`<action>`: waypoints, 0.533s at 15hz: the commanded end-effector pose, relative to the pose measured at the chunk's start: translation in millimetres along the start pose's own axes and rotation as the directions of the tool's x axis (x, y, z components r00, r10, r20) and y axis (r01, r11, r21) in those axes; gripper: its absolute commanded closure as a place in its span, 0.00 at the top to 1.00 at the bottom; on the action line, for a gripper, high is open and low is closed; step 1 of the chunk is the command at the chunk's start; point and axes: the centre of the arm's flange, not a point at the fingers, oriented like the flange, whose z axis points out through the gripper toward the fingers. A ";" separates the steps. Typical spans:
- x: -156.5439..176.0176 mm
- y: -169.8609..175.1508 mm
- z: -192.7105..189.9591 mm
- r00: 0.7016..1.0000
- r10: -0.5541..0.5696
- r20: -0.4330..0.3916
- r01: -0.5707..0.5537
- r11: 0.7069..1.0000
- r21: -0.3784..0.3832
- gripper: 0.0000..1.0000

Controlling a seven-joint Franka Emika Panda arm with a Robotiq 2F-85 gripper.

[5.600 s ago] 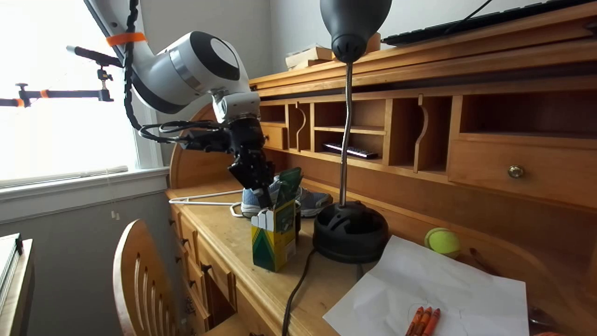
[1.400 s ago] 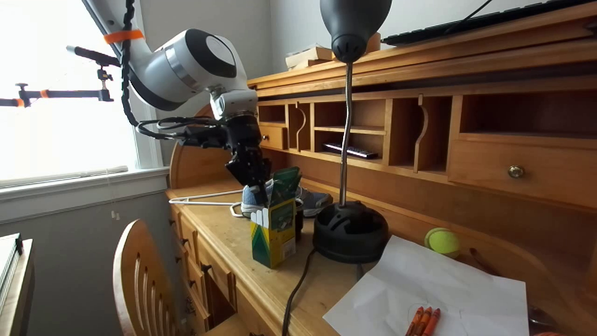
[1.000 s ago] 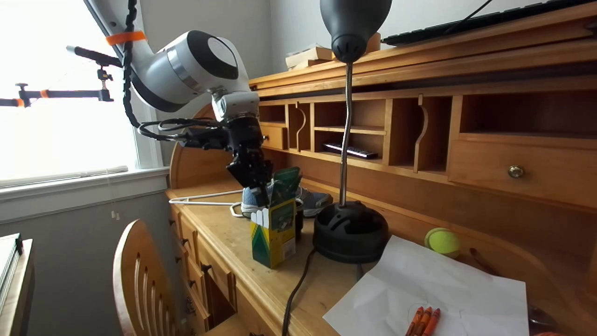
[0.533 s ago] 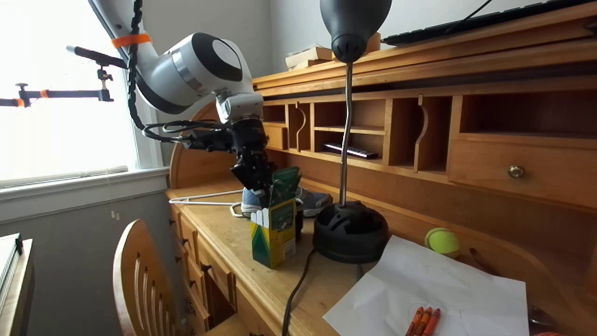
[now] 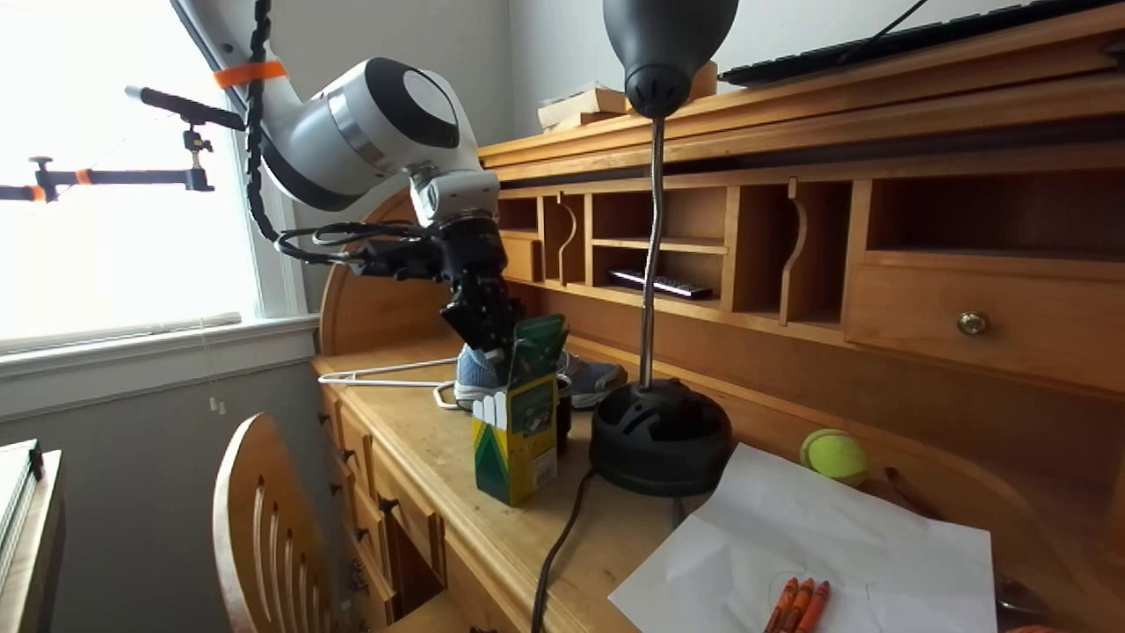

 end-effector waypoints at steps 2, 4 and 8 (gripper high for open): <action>-3.7 3.5 -28.0 0.999 0.020 0.036 -0.022 0.999 0.031 0.00; -4.9 4.8 -43.8 0.998 -0.019 0.053 0.016 0.998 0.064 0.00; -8.9 12.9 -76.8 0.980 -0.193 0.058 0.184 0.975 0.125 0.33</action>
